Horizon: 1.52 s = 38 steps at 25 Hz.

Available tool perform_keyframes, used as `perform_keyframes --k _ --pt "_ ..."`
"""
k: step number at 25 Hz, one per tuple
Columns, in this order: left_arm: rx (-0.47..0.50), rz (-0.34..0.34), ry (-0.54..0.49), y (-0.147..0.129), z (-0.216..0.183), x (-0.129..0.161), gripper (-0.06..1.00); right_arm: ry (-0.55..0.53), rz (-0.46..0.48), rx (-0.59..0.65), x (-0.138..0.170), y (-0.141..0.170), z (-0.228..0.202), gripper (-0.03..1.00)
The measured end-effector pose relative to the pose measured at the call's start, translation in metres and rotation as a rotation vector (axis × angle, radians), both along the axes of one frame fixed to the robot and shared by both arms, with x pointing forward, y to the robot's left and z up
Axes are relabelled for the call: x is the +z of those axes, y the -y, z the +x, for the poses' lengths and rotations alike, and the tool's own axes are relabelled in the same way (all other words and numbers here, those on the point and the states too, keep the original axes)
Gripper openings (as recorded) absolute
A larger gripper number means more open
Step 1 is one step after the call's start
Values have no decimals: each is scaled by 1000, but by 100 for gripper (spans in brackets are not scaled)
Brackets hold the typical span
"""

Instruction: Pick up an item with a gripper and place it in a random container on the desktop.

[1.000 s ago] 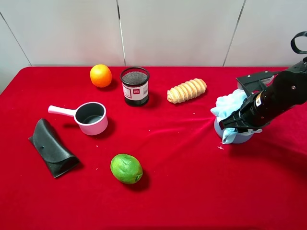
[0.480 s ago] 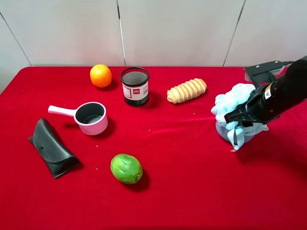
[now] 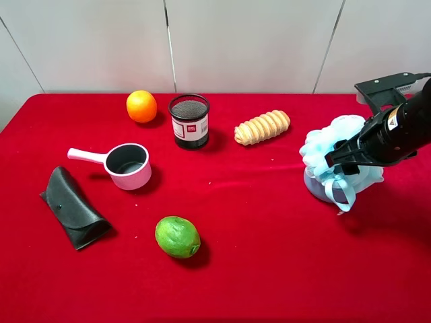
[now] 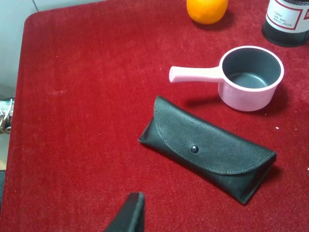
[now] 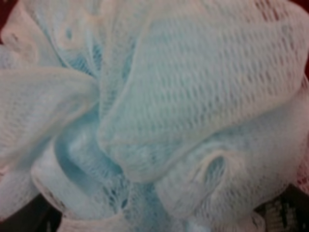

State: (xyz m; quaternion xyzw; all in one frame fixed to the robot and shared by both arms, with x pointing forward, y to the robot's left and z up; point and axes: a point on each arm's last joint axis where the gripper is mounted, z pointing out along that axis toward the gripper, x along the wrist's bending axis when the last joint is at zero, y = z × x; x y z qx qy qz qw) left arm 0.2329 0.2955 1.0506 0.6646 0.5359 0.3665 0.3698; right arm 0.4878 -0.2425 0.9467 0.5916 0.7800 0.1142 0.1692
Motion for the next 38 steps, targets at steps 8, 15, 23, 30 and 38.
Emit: perform_keyframes --k 8,15,23,30,38 --pt "0 0 0 0 0 0 99 -45 -15 -16 -1 2 -4 66" --pt "0 0 0 0 0 0 99 -19 0 -33 13 3 -10 69" --pt "0 0 0 0 0 0 99 28 0 -55 43 10 -28 69" --pt "0 0 0 0 0 0 99 55 -3 -84 69 19 -51 69" --pt "0 0 0 0 0 0 99 91 57 -105 93 24 -84 69"
